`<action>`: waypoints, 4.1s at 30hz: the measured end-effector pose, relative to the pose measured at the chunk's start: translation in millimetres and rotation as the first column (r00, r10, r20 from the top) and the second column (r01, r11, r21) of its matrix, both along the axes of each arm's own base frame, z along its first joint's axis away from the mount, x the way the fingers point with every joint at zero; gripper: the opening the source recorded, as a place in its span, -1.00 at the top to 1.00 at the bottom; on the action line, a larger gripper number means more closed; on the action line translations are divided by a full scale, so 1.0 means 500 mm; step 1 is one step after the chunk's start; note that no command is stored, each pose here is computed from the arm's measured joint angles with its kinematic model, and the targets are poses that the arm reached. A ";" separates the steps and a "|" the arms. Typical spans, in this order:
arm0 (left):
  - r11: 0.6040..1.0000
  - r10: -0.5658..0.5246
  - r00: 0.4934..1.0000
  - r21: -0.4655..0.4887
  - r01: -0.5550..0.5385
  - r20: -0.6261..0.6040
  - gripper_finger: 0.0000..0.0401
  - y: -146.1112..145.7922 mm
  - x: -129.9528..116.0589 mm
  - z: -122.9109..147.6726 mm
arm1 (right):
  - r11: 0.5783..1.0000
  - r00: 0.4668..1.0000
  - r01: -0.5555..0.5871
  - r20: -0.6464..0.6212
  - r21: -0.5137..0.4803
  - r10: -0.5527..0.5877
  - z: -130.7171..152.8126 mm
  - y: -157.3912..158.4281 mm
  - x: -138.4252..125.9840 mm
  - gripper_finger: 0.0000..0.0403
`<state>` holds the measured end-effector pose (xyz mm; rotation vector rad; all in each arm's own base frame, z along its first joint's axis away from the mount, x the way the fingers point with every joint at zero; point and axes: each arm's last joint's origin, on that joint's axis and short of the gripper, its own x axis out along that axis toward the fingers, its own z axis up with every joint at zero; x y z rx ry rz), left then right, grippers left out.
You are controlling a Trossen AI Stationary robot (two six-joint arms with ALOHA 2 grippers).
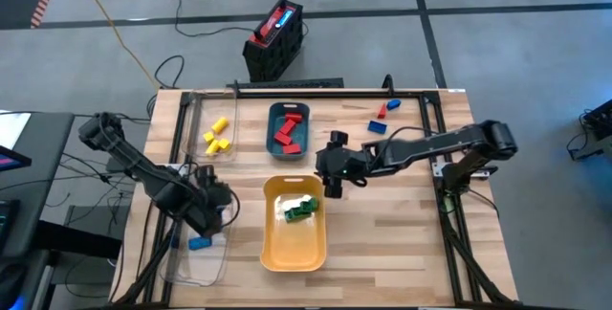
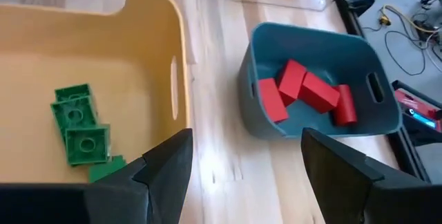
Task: Sort blocks
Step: Put the rectangular blue game piece into the bottom transparent bin
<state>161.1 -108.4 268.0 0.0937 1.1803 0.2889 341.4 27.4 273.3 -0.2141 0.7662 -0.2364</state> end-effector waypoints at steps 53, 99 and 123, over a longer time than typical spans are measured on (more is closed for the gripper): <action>0.903 -0.364 0.755 0.404 0.143 0.545 -0.30 0.162 0.125 -0.031 | 0.910 0.845 0.394 -0.440 0.128 -0.304 -0.173 -0.397 -0.284 -0.37; 0.904 -0.360 0.786 0.396 0.161 0.503 -0.30 0.163 0.120 -0.041 | 0.924 0.852 0.372 -0.428 0.090 -0.302 -0.195 -0.392 -0.271 0.54; 0.924 -0.357 0.622 0.362 0.125 0.697 -0.30 0.130 0.131 0.000 | 0.970 0.926 -0.225 0.289 -0.089 0.242 0.019 0.010 -0.050 0.54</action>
